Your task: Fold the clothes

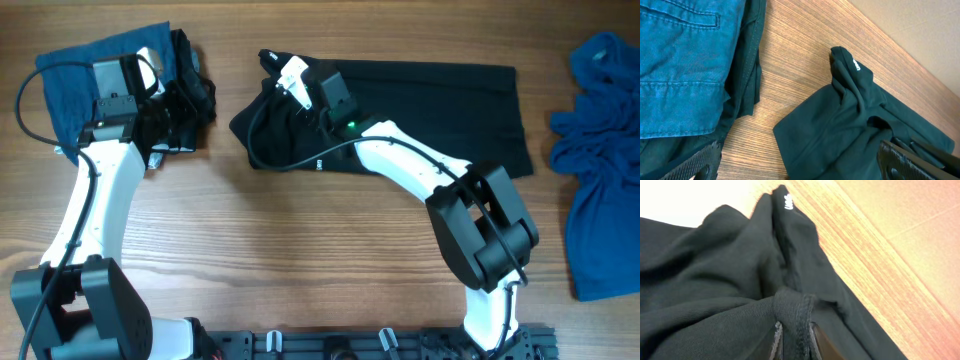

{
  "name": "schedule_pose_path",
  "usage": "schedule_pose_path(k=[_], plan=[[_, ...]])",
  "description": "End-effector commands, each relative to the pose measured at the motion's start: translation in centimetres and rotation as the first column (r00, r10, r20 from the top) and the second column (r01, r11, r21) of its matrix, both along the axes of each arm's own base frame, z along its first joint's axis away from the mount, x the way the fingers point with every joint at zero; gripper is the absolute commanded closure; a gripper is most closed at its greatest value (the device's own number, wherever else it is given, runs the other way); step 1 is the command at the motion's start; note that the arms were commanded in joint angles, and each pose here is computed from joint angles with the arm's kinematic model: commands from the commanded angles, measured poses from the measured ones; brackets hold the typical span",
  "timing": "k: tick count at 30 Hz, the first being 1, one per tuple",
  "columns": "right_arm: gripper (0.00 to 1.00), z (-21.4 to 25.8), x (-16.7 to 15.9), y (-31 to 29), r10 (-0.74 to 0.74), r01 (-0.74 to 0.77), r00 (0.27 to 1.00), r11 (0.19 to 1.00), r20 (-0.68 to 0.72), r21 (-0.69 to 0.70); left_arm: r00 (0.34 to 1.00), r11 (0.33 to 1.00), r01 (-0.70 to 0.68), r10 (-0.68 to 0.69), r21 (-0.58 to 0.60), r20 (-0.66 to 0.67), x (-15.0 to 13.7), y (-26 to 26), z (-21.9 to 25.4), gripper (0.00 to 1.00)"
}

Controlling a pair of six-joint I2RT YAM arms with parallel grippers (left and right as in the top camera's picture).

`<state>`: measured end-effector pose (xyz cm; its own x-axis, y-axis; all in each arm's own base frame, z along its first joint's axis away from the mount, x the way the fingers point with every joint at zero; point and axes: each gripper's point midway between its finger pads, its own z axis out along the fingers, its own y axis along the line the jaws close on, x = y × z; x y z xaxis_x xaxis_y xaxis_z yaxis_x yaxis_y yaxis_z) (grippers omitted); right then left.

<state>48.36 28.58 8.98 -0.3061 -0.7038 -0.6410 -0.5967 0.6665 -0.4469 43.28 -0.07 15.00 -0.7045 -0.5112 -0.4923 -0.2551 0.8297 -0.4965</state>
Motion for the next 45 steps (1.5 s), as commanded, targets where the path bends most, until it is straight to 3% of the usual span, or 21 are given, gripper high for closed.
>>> schedule_pose_path(k=[1, 5, 7, 10, 12, 14, 16, 21, 32, 34, 36, 37, 41, 45], plan=[[0.54, -1.0, 0.8, -0.5, 0.018, -0.018, 1.0, 1.0, 0.006, -0.019, 0.999, 1.0, 0.026, -0.026, 0.011, 0.038, 0.1, -0.3, 1.4, 0.0], [0.36, 1.1, 3.2, -1.5, -0.06, 0.054, 0.994, 0.996, 0.09, 0.069, 0.999, 1.0, 0.026, -0.026, 0.011, 0.038, 0.1, -0.3, 1.4, 0.0], [0.34, 2.5, 4.0, -2.4, -0.103, 0.092, 0.989, 0.991, 0.106, 0.099, 0.999, 1.0, 0.026, -0.027, 0.012, 0.038, 0.1, -0.3, 1.4, 0.0], [0.33, 5.1, 2.4, -3.3, -0.101, 0.099, 0.994, 0.993, 0.045, 0.06, 0.999, 1.0, 0.026, -0.026, 0.011, 0.038, 0.1, -0.3, 1.4, 0.0], [0.42, 5.9, 0.8, -4.1, -0.068, 0.068, 0.998, 0.998, 0.004, -0.003, 0.999, 1.0, 0.026, -0.027, 0.012, 0.038, 0.1, -0.3, 1.4, 0.0], [0.54, 5.0, -0.5, -4.5, -0.011, 0.007, 0.999, 0.997, -0.049, -0.079, 0.999, 1.0, 0.026, -0.027, 0.012, 0.038, 0.1, -0.3, 1.4, 0.0], [0.55, 2.5, -2.6, -5.0, 0.044, -0.068, 0.986, 0.986, -0.158, -0.151, 0.999, 1.0, 0.026, -0.026, 0.011, 0.038, 0.1, -0.3, 1.4, 0.0], [0.31, -1.6, -4.5, -3.6, 0.14, -0.179, 0.946, 0.978, -0.291, -0.11, 0.999, 1.0, 0.026, -0.026, 0.011, 0.038, 0.1, -0.3, 1.4, 0.0], [0.28, -6.0, -3.8, -3.3, 0.182, -0.241, 0.931, 0.957, -0.317, -0.16, 0.999, 1.0, 0.026, -0.026, 0.011, 0.038, 0.1, -0.3, 1.4, 0.0], [0.43, -5.9, -3.6, -3.6, 0.177, -0.235, 0.933, 0.959, -0.314, -0.159, 0.999, 1.0, 0.026, -0.027, 0.012, 0.038, 0.1, -0.3, 1.4, 0.0], [0.75, -5.9, -3.0, -4.5, 0.155, -0.212, 0.938, 0.964, -0.311, -0.16, 0.999, 1.0, 0.026, -0.026, 0.011, 0.038, 0.1, -0.3, 1.4, 0.0], [0.81, -5.9, -2.7, -5.1, 0.14, -0.197, 0.94, 0.967, -0.311, -0.159, 0.999, 1.0, 0.026, -0.026, 0.011, 0.038, 0.1, -0.3, 1.4, 0.0], [0.95, -5.9, -1.6, -7.3, 0.091, -0.145, 0.946, 0.977, -0.312, -0.154, 0.999, 1.0, 0.026, -0.026, 0.011, 0.038, 0.1, -0.3, 1.4, 0.0], [0.96, -5.8, -0.7, -9.0, 0.027, -0.057, 0.945, 0.995, -0.327, -0.084, 0.999, 1.0, 0.026, -0.027, 0.012, 0.038, 0.1, -0.3, 1.4, 0.0]])
